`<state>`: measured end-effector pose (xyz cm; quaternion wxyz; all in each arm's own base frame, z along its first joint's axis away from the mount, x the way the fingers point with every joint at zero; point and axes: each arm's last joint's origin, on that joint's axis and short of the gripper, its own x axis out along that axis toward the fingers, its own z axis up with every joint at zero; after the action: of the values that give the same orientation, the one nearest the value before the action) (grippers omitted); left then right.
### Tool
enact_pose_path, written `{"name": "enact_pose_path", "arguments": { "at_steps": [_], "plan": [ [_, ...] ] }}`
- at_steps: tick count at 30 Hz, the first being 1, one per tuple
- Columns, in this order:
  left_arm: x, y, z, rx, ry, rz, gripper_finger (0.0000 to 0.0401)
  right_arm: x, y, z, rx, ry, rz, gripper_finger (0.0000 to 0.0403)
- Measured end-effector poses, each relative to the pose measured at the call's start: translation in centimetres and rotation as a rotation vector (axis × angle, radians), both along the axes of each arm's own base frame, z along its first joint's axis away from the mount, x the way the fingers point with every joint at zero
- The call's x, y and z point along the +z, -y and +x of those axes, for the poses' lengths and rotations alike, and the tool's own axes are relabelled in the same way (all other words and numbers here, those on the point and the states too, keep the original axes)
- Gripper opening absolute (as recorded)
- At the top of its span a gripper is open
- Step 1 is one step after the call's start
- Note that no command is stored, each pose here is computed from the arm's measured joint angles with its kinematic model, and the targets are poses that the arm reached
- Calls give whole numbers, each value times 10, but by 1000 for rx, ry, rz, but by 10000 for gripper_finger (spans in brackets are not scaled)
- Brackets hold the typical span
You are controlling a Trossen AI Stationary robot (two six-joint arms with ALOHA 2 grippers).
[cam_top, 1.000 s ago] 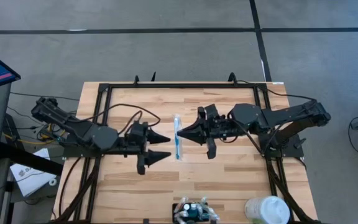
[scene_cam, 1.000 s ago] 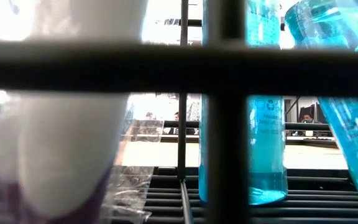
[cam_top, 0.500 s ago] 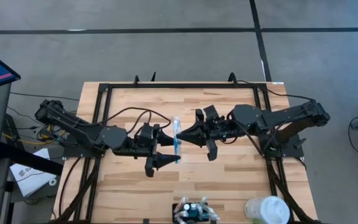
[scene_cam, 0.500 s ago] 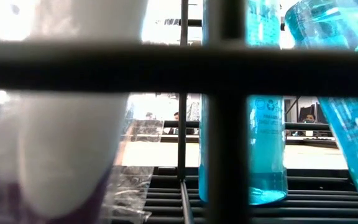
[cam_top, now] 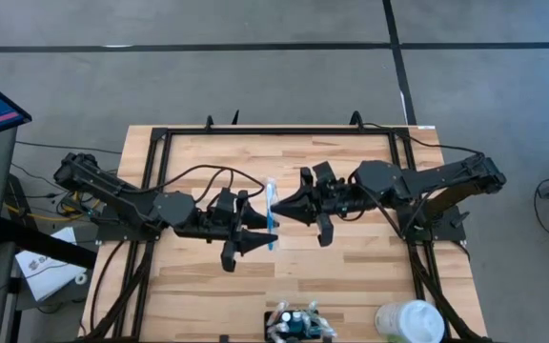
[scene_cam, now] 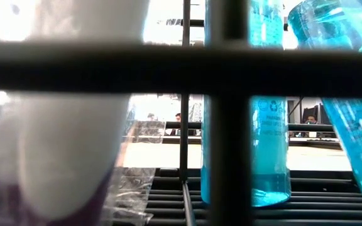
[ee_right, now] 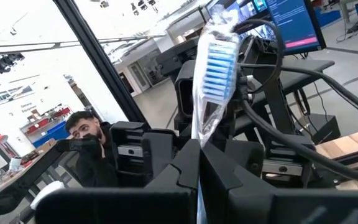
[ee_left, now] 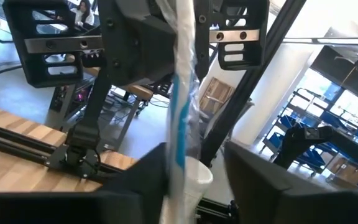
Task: Pick & Place toothbrushing station
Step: Put the blue toothbrush into the black mesh organizer
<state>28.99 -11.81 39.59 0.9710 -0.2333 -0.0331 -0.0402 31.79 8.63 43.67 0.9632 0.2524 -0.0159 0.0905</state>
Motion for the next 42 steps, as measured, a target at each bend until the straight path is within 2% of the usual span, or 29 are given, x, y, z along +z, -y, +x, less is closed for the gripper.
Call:
{"name": "enact_pose_path", "arguments": {
  "at_steps": [5, 7, 11, 15, 19, 24, 29, 35, 42],
  "plan": [
    [0, 0, 0, -6, 0, 7, 39, 0, 0, 0, 0, 5, -14, 0],
    [0, 0, 0, -12, -1, 3, 18, 1, 0, 0, 2, 10, -24, 0],
    [0, 2, -1, -18, -3, -8, 20, 1, 0, 0, 16, 8, -12, 4],
    [0, 7, -3, -3, -5, -9, 16, 1, -1, -1, 37, 4, 18, 35],
    [-1, 11, -5, 13, -8, -11, 16, 4, -3, -5, 47, 9, 50, 95],
    [-1, 11, -6, 15, -11, -35, 16, 4, -12, -7, 75, 2, 64, 190],
    [-11, 15, 5, 21, -35, -57, 16, 3, -17, -9, 93, -8, 61, 262],
    [-26, 25, 22, 11, -22, -64, 16, -1, -19, -9, 98, -43, 51, 277],
    [-26, 26, 23, 5, -15, -67, 16, -13, -18, -10, 90, -170, 55, 275]
  ]
}}
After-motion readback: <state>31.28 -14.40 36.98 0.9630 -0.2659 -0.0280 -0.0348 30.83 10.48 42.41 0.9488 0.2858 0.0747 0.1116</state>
